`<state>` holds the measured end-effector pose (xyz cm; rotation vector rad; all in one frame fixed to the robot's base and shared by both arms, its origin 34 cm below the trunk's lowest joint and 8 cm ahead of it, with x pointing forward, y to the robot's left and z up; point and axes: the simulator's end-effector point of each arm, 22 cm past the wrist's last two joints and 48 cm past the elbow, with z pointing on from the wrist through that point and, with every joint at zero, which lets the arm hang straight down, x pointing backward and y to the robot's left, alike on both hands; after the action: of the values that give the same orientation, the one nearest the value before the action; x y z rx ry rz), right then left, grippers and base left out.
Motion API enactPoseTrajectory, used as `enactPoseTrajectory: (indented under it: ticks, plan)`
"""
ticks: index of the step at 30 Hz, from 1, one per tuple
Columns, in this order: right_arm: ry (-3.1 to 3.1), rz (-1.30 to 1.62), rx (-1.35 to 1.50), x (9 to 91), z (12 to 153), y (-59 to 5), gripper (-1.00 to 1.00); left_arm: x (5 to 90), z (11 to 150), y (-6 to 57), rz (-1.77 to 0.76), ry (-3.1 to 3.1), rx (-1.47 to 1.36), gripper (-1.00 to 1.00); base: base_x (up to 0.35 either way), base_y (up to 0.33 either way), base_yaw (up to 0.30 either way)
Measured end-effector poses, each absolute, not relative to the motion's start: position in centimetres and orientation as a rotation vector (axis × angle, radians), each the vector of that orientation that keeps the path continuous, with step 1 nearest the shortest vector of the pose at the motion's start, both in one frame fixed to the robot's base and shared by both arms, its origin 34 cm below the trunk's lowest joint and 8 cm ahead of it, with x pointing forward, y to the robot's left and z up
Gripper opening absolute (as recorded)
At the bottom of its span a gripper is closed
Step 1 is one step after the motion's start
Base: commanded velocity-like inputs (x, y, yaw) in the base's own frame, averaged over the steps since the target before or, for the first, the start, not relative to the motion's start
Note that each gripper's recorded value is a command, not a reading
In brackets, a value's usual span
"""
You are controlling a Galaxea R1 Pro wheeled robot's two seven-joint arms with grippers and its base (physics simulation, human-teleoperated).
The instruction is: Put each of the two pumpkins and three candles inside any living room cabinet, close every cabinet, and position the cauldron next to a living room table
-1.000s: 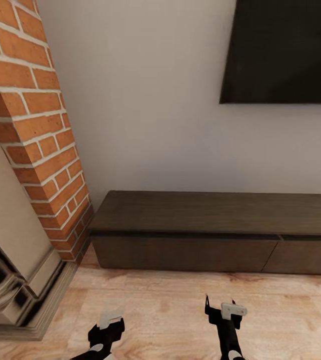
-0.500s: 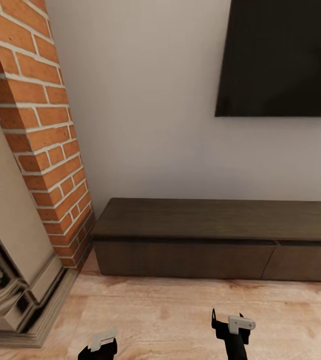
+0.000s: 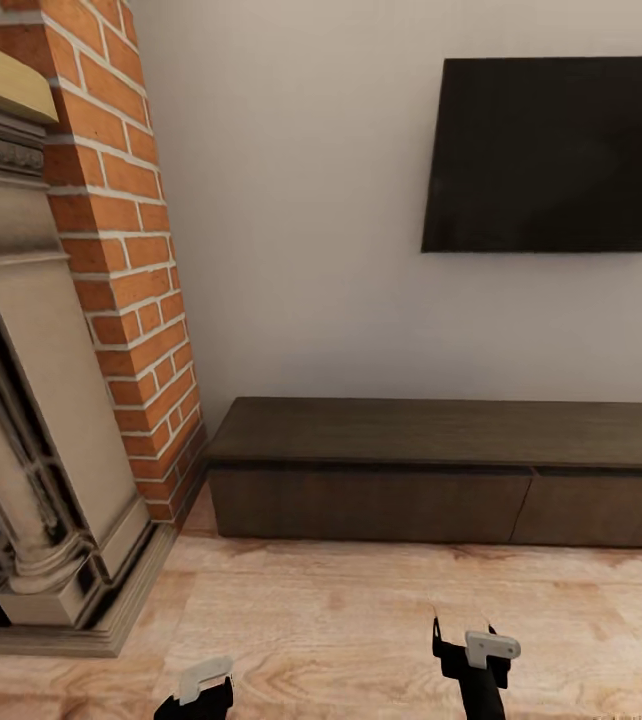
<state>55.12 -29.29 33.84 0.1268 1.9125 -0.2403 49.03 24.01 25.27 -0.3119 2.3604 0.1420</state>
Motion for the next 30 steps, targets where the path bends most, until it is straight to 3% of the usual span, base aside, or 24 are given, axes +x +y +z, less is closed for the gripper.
enactPoseTrajectory:
  ticks: [13, 15, 18, 30]
  plan:
    - [1.934, -0.245, 0.128, 55.0, 36.0, -29.4, 1.00, 48.6, 27.5, 23.1, 0.116, 2.391, -0.311, 1.00, -0.073, 0.014, 0.000]
    - [1.938, -0.242, 0.139, 49.1, 34.1, -29.5, 1.00, 42.5, 25.1, 24.9, 0.153, 2.441, -0.321, 1.00, 0.000, 0.000, 0.000]
    - [1.930, -0.233, 0.137, 47.5, 34.3, -29.1, 1.00, 38.4, 24.8, 26.2, 0.182, 2.419, -0.331, 1.00, 0.000, 0.000, 0.000]
    - [1.905, -0.224, 0.145, 43.6, 36.4, -29.0, 1.00, 33.3, 27.0, 27.0, 0.209, 2.378, -0.342, 1.00, 0.000, 0.000, 0.000]
